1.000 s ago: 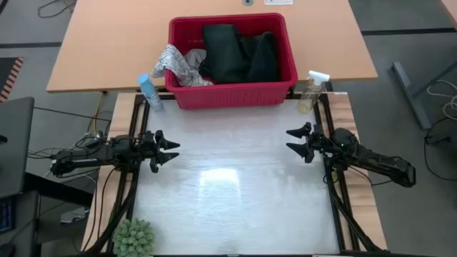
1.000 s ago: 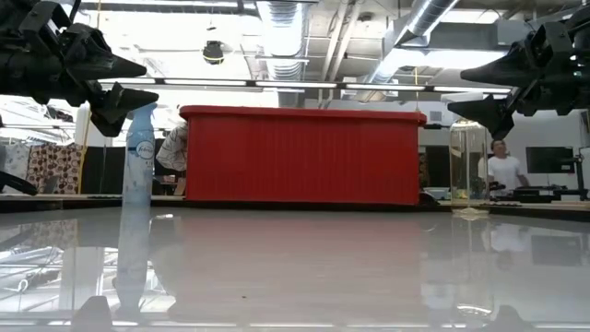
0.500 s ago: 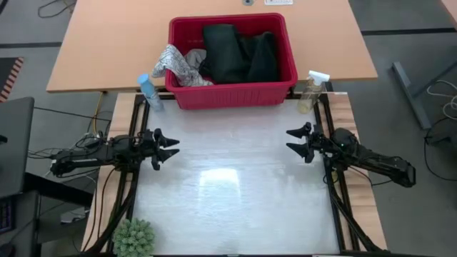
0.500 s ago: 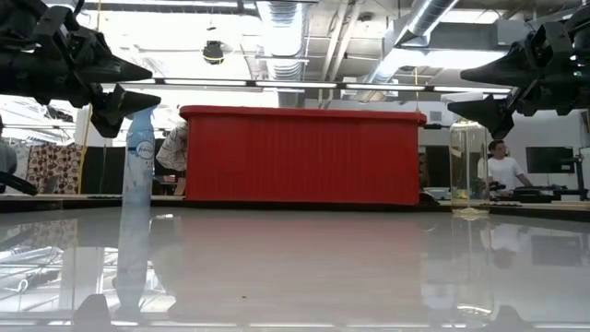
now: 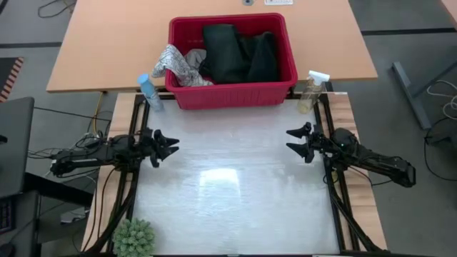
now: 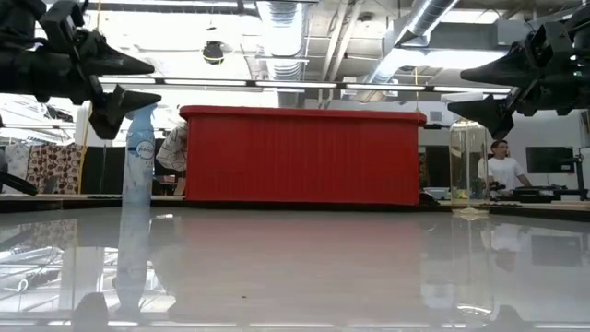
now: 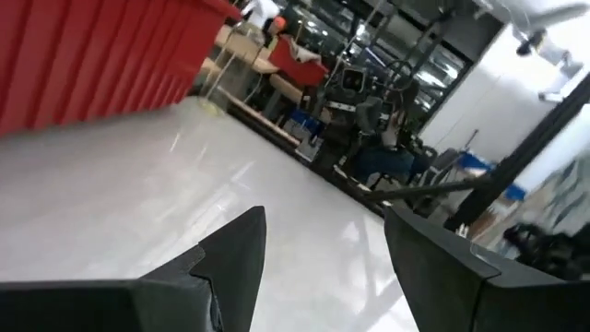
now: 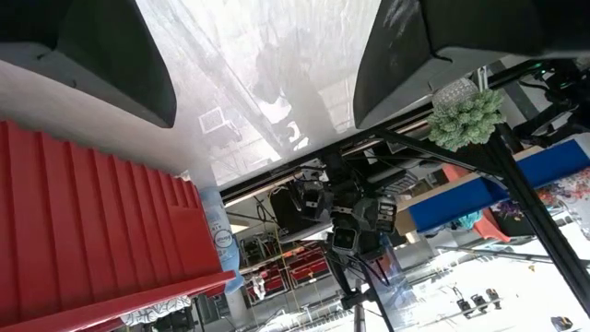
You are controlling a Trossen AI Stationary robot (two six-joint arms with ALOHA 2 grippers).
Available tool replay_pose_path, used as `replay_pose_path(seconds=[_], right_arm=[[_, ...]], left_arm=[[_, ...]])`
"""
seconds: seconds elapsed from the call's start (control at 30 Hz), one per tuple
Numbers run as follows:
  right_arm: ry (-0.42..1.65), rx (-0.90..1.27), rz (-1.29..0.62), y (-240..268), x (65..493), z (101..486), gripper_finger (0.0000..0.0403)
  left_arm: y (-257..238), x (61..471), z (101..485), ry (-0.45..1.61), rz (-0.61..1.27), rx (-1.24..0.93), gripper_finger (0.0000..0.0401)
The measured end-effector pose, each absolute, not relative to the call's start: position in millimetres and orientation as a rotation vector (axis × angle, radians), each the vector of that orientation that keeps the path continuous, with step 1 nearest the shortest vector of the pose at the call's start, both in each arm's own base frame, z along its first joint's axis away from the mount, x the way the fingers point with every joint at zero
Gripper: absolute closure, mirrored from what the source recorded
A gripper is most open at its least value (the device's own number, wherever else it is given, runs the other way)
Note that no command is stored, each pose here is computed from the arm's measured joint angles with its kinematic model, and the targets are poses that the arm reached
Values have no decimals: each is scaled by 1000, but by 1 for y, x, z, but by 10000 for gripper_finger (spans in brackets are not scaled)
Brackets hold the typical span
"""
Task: Fold laundry
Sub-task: Fold the white-patterned shirt
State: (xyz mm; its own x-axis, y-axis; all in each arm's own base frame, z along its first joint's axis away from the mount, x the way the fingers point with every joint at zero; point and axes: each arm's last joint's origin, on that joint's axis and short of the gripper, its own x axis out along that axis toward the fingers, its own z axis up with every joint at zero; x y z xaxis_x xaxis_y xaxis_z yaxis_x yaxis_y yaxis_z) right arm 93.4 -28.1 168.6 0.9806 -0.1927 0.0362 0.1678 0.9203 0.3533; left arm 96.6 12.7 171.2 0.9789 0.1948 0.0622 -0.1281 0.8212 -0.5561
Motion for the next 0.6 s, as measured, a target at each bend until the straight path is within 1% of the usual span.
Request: replay_pose_path(seconds=[0.07,0.17,0.23,0.43,0.53,0.6], right_arm=[[-71,357,-185,-28,93,169,49],[-71,356,-186,-28,93,169,49],[-71,356,-186,-28,93,169,49],[-75,356,-186,-28,93,169,49],[-87,373,-184,-28,93,170,49],[-116,426,-170,-28,93,173,49]], left_arm=[[14,96,173,-153,204,-655,189],[16,95,176,-241,248,-829,189],[17,95,178,-282,274,-891,189],[21,93,177,-346,409,-913,189],[24,91,180,-442,505,-930,189],[24,90,183,-494,509,-972,189]])
